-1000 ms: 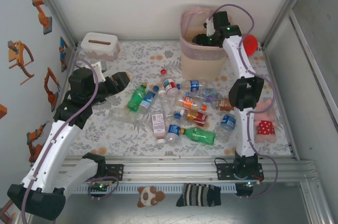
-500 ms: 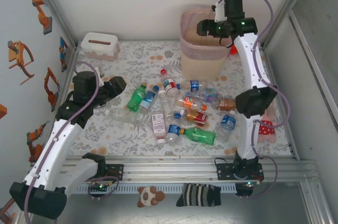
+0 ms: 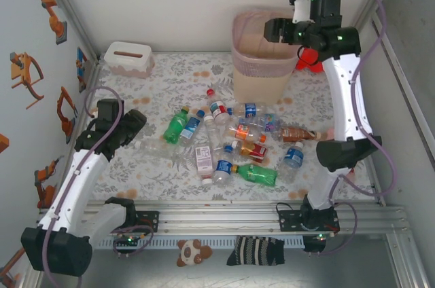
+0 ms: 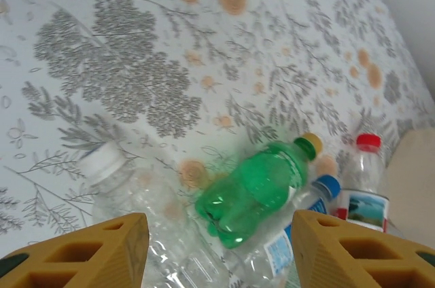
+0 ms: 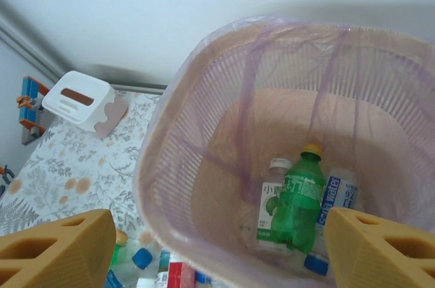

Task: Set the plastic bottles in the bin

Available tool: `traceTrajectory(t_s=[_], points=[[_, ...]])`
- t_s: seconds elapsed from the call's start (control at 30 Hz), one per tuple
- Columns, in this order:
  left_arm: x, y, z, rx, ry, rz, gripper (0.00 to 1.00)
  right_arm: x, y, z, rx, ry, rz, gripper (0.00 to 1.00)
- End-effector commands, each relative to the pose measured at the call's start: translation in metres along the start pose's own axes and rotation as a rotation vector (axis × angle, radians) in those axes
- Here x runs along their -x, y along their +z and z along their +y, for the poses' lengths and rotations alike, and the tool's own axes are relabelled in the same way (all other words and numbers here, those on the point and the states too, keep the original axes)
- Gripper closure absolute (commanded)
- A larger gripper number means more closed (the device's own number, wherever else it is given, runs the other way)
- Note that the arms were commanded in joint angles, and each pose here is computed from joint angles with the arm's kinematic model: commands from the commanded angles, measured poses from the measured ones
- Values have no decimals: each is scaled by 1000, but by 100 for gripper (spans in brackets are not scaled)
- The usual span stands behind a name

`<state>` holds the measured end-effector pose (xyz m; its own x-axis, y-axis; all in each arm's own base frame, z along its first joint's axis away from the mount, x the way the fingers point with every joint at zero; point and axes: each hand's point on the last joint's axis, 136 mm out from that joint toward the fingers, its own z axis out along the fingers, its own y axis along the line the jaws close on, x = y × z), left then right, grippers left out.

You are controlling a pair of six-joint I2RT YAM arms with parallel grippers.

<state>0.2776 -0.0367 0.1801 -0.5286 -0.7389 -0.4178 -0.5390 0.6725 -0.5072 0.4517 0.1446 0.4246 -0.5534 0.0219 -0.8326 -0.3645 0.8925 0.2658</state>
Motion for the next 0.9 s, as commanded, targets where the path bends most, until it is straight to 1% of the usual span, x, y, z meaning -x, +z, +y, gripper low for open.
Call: traceTrajectory(t_s=[0.0, 0.1, 0.3, 0.5, 0.7, 0.87], points=[[-3, 10, 24, 77, -77, 22, 43, 0, -21, 6, -15, -26, -26, 21], [-4, 23, 29, 70, -102, 73, 43, -5, -32, 7, -26, -28, -29, 21], [-9, 53, 38, 60, -126, 212, 44, -17, -48, 6, -49, -29, -27, 21], [-11, 82, 56, 62, -214, 340, 44, -30, -55, 3, -65, -33, -9, 21], [-19, 105, 74, 105, -310, 411, 47, -37, -62, 1, -85, -33, -3, 21], [-31, 120, 82, 127, -373, 463, 46, -39, -67, 1, -91, -33, -7, 21]])
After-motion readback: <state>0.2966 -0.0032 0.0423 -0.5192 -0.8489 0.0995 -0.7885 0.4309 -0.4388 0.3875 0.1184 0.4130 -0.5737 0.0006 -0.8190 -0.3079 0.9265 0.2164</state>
